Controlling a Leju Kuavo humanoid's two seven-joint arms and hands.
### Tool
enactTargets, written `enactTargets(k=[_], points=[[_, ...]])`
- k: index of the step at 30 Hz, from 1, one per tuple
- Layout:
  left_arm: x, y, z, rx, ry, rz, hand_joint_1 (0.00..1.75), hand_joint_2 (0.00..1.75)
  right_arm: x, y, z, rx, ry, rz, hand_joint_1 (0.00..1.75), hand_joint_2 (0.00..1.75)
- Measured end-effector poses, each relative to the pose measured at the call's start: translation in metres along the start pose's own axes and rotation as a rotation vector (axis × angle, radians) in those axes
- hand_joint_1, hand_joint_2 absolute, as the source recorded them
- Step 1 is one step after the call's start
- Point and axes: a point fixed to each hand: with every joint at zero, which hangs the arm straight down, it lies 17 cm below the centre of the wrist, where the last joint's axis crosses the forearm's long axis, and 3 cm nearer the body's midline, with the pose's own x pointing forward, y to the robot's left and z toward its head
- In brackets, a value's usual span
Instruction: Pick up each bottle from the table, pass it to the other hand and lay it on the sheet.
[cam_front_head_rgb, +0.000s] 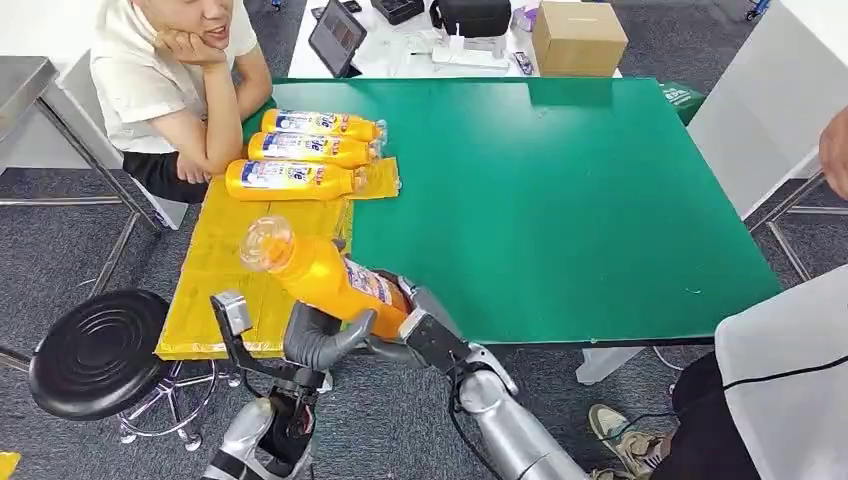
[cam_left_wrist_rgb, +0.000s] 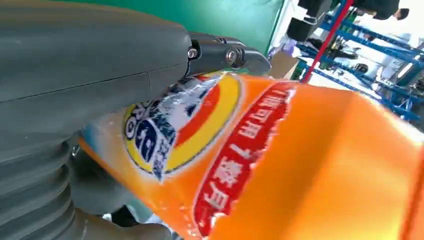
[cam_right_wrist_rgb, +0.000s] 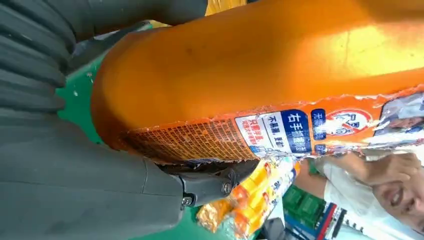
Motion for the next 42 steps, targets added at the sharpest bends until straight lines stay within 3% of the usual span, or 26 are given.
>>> enactTargets(k=[3,4,5,6,36,37,38,39,40,42], points=[[0.003,-0.001,0.000,-0.002,-0.008,0.015,0.07,1.75,-0.001,0.002,0.001,0.005,0.002,0.000,1.75,1.75],[0.004,-0.002,0.001,-0.005,-0.010,0.025,0.44,1.75,-0.001,0.003,0.001,0.006,0.002,0.000,1.75,1.75],[0.004,-0.004,0.002,-0.011,-0.011,0.038,1.48,1.75,-0.001,0.004,0.002,0.009,0.003,-0.001,1.75,1.75],[0.004,-0.005,0.004,-0.020,-0.011,0.054,1.73,1.75,-0.002,0.006,0.003,0.013,0.005,-0.002,1.75,1.75],[0.010,-0.009,-0.006,-0.127,-0.018,0.115,1.75,1.75,0.005,0.004,-0.010,0.063,-0.026,0.056,1.75,1.75],[0.009,-0.009,-0.006,-0.127,-0.017,0.115,1.75,1.75,0.004,0.004,-0.010,0.063,-0.025,0.056,1.54,1.75],[0.009,-0.009,-0.006,-0.126,-0.016,0.117,1.75,1.75,0.004,0.004,-0.010,0.063,-0.025,0.055,0.03,1.75],[0.008,-0.008,-0.005,-0.126,-0.014,0.117,1.75,1.75,0.004,0.004,-0.010,0.064,-0.024,0.056,0.00,1.75],[0.008,-0.008,-0.006,-0.126,-0.013,0.116,1.75,1.75,0.003,0.005,-0.009,0.067,-0.023,0.054,0.00,0.00],[0.007,-0.009,-0.005,-0.131,-0.010,0.115,1.75,1.75,0.004,0.007,-0.009,0.073,-0.022,0.051,0.00,0.00]])
